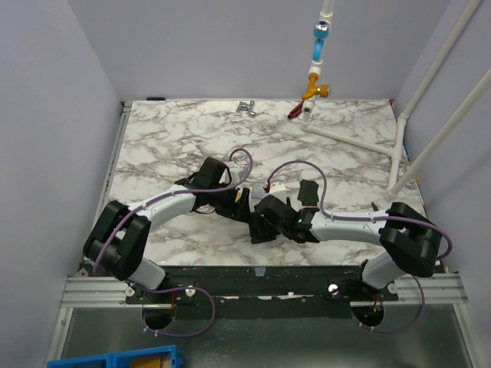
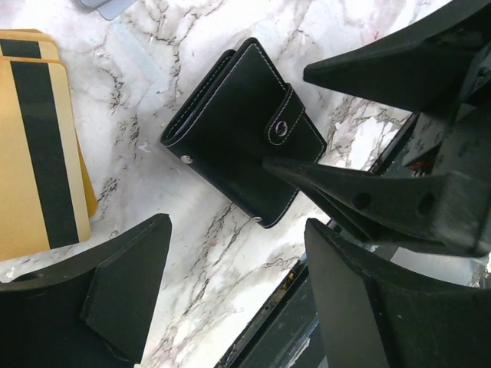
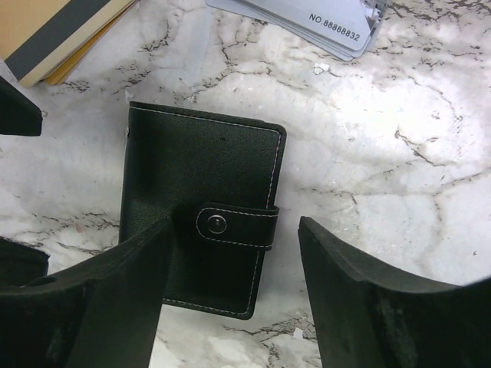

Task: Put the credit cards into the card holder
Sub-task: Open the card holder at the center of the board.

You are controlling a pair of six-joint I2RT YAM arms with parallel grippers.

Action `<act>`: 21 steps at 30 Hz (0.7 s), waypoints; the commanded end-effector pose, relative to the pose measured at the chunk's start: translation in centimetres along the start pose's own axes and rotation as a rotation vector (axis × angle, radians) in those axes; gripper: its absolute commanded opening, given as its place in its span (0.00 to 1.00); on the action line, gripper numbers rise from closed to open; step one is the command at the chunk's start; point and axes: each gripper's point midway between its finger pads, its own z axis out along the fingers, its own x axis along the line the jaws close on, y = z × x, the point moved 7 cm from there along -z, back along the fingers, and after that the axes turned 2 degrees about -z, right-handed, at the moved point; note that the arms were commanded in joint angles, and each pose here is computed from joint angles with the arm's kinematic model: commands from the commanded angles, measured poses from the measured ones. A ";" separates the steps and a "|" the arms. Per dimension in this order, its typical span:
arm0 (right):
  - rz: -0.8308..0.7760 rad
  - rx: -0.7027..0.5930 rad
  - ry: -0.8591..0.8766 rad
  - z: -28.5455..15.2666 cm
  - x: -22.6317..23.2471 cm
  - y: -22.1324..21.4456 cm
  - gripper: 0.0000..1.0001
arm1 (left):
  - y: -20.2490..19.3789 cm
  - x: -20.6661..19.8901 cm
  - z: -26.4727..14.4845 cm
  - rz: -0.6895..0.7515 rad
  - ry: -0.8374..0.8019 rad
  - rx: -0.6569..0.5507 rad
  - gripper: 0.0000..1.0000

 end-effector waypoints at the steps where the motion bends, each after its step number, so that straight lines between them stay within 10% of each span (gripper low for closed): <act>1: -0.008 -0.076 0.013 -0.7 0.6 2.1 0.71 | 0.6 0.1 0.3 0.010 0.012 -0.005 0.70; 21: 0.022 -0.049 -0.051 1.9 -0.8 0.0 0.40 | 0.5 0.2 -0.1 0.004 0.030 -0.010 0.68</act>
